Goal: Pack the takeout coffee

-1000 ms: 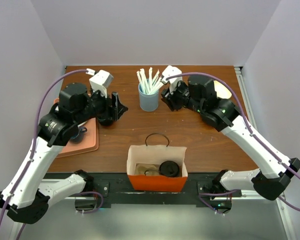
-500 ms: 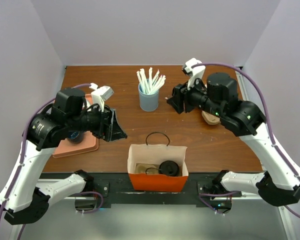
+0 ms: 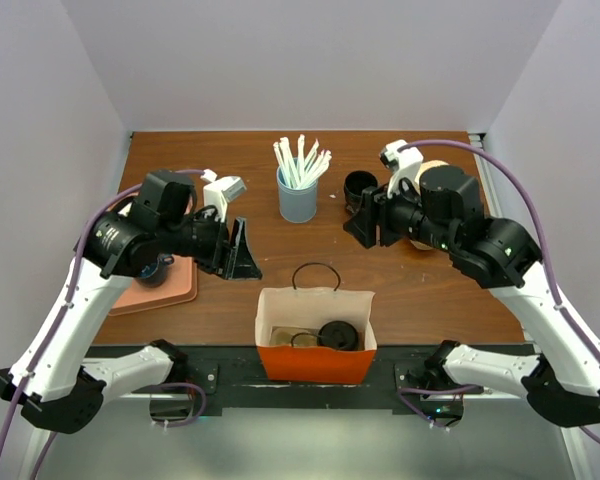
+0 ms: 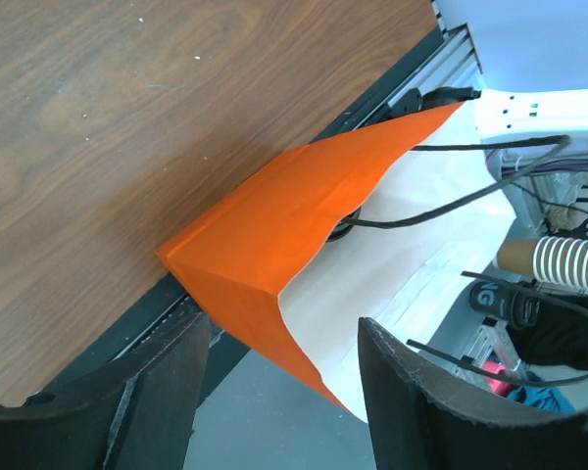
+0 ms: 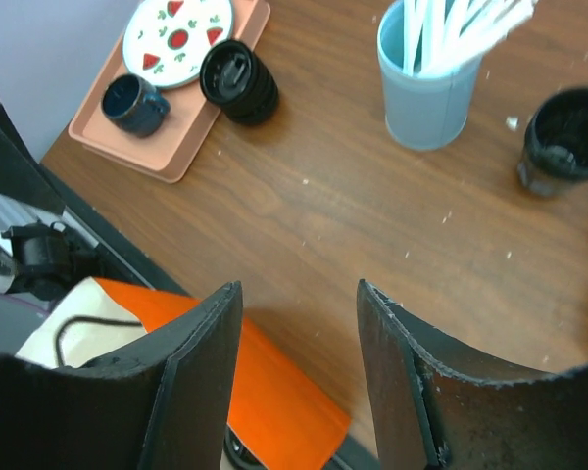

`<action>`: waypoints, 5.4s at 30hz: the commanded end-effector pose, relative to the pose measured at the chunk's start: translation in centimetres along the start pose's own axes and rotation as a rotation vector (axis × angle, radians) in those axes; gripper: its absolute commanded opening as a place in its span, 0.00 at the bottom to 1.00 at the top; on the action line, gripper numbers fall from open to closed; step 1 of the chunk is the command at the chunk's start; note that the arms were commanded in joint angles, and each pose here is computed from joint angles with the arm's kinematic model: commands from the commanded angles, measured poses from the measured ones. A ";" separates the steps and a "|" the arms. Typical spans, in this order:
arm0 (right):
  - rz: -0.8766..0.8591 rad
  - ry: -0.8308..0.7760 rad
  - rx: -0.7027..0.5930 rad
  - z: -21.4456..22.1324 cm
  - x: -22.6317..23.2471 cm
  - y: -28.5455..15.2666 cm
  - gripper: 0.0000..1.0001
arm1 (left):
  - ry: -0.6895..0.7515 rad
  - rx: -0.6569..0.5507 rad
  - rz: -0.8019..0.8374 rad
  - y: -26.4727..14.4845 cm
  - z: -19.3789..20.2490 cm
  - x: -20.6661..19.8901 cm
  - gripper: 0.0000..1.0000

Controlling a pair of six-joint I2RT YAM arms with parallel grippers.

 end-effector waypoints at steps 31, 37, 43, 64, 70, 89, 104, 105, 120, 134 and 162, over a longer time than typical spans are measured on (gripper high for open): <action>-0.270 -0.073 -0.029 0.9 2.1 -3.9 0.65 | -0.134 0.116 -0.093 1.7 1.0 1.7 0.62; -0.455 -0.105 -0.098 0.2 3.7 -4.2 0.68 | -0.129 0.121 -0.093 1.9 1.0 1.9 0.62; -0.553 -0.106 -0.060 0.8 4.4 -2.8 0.67 | -0.131 0.111 -0.061 2.3 0.6 1.7 0.59; -0.586 -0.075 -0.044 0.6 5.2 0.9 0.18 | -0.165 0.253 0.084 3.0 1.3 0.9 0.55; -0.583 -0.086 -0.069 -0.3 5.3 1.0 0.14 | -0.155 0.282 0.071 3.0 1.3 0.8 0.51; -0.558 -0.087 -0.077 0.3 5.0 0.5 0.13 | -0.178 0.345 0.082 3.1 3.5 0.9 0.41; -0.520 -0.116 -0.083 -0.4 4.7 0.6 0.00 | -0.152 0.251 0.075 3.6 1.6 0.2 0.00; -0.512 -0.122 -0.090 -0.6 4.7 0.5 0.00 | -0.152 0.241 0.069 3.7 1.4 0.2 0.00; -0.298 -0.206 -0.173 -2.6 2.7 2.6 0.00 | -0.118 0.083 -0.070 5.3 -2.5 0.7 0.00; -0.169 -0.290 -0.180 -3.5 1.3 7.3 0.00 | -0.135 -0.067 -0.249 4.7 -8.2 3.0 0.00; -0.083 -0.353 -0.279 -7.4 0.3 10.6 0.22 | -0.121 -0.277 -0.254 4.7 -12.0 3.7 0.00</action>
Point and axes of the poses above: each gripper's point midway between its finger pads, its own y axis out along the fingers, its own x axis along the line the jaws close on, z = x × y, the point moved 8 cm from there along -y, back along the fingers, and after that the axes turned 12 degrees about -y, right-handed, at the moved point
